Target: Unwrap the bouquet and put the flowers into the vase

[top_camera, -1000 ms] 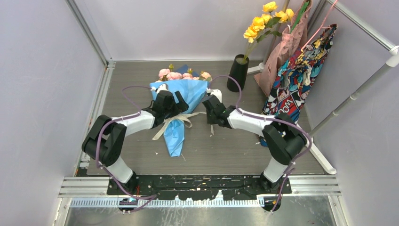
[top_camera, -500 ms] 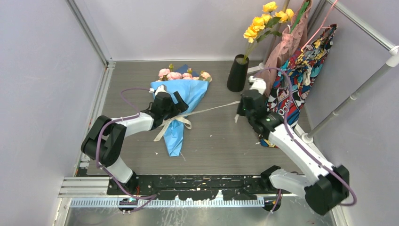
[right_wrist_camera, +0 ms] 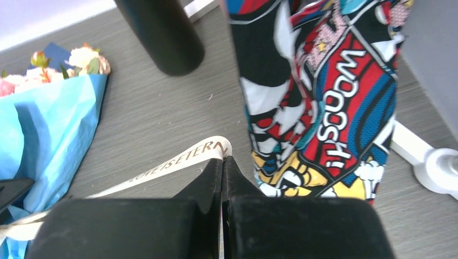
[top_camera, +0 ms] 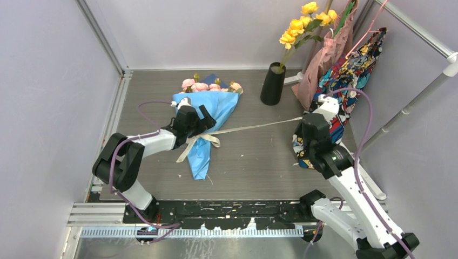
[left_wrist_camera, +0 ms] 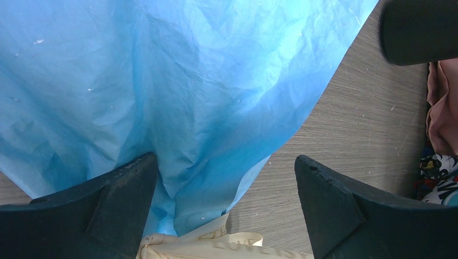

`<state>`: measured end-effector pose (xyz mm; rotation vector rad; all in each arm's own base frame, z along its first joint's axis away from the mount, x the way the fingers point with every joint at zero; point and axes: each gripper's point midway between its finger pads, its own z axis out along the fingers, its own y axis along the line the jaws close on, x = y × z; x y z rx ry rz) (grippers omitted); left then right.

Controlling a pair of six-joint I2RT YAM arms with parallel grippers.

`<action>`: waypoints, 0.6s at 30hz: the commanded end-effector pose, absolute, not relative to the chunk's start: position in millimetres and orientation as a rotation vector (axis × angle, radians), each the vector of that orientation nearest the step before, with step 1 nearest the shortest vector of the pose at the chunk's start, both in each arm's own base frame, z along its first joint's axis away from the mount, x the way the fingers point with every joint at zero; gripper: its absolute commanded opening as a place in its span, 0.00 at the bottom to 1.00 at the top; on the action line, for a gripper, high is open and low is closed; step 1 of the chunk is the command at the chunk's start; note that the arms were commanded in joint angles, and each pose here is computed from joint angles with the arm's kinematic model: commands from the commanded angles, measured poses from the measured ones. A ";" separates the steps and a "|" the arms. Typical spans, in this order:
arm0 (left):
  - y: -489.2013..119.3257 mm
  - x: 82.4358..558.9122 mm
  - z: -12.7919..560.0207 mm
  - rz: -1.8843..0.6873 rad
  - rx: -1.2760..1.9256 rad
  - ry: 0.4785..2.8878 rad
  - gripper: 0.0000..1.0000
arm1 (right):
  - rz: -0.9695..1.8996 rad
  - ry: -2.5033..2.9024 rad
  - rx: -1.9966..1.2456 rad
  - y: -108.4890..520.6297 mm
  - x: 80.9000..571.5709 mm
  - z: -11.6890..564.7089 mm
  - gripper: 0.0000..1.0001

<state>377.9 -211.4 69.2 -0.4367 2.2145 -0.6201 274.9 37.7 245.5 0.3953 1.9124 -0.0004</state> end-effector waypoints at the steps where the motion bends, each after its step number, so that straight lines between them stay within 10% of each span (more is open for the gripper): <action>1: -202.4 373.8 67.4 -0.576 -0.442 2.221 0.99 | -0.041 1.740 0.525 4.9 255.9 298.9 0.01; 18: -208.8 377.7 58.8 -0.595 -0.425 2.235 1.00 | -0.039 1.430 0.696 -51.6 193.0 365.1 0.01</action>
